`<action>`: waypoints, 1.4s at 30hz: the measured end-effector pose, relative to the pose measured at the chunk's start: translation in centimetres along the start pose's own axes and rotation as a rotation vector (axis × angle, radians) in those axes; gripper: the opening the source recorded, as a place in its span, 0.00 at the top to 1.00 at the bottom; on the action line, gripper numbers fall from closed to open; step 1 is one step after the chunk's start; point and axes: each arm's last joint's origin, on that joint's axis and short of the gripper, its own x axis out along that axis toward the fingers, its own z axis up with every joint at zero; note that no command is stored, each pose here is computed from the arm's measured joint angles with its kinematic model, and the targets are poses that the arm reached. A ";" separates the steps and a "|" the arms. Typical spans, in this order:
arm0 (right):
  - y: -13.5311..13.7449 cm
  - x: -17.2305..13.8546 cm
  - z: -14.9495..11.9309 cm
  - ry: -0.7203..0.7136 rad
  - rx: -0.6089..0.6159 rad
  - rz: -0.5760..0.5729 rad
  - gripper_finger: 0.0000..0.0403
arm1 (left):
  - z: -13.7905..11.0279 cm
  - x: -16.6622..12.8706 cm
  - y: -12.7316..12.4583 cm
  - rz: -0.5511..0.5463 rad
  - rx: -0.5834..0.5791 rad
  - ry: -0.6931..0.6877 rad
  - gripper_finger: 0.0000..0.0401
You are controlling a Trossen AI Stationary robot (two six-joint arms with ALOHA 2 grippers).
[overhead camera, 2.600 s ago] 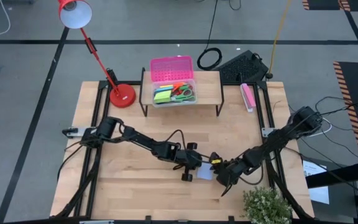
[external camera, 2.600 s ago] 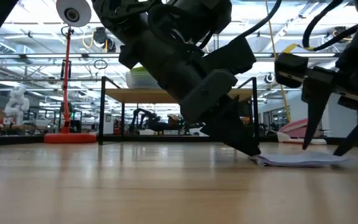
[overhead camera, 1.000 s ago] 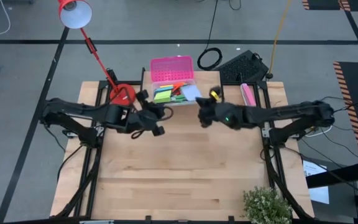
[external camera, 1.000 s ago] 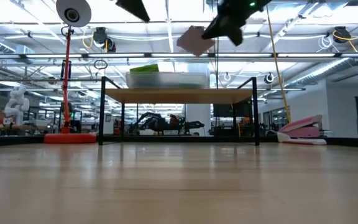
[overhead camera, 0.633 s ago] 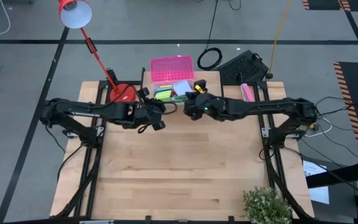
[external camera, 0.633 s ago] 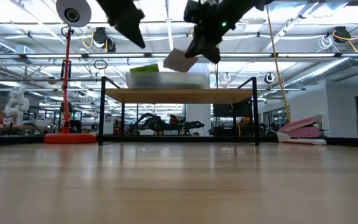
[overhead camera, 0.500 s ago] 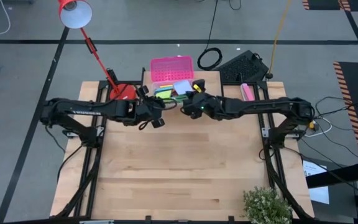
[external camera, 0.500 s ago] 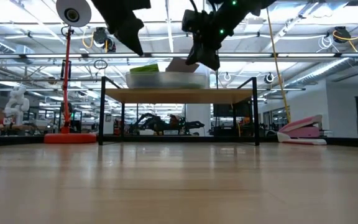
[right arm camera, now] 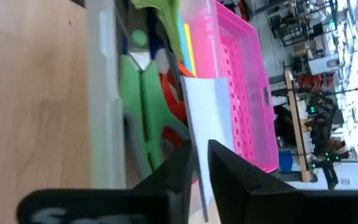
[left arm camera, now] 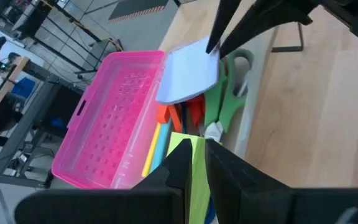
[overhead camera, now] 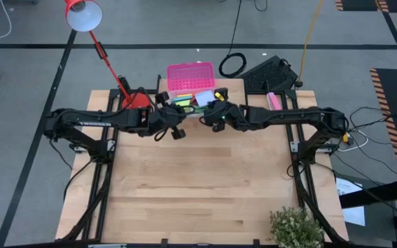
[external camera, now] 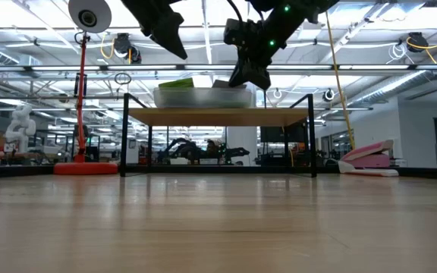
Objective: Pack school essentials
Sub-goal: Put the light blue sticky notes into the pink supply box on the shelf, then adjust the light green sticky notes in the pink supply box on the shelf
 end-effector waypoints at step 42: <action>0.7 -9.1 -4.6 -0.337 0.409 0.182 0.61 | -1.9 6.4 2.7 -0.175 -0.075 0.108 0.88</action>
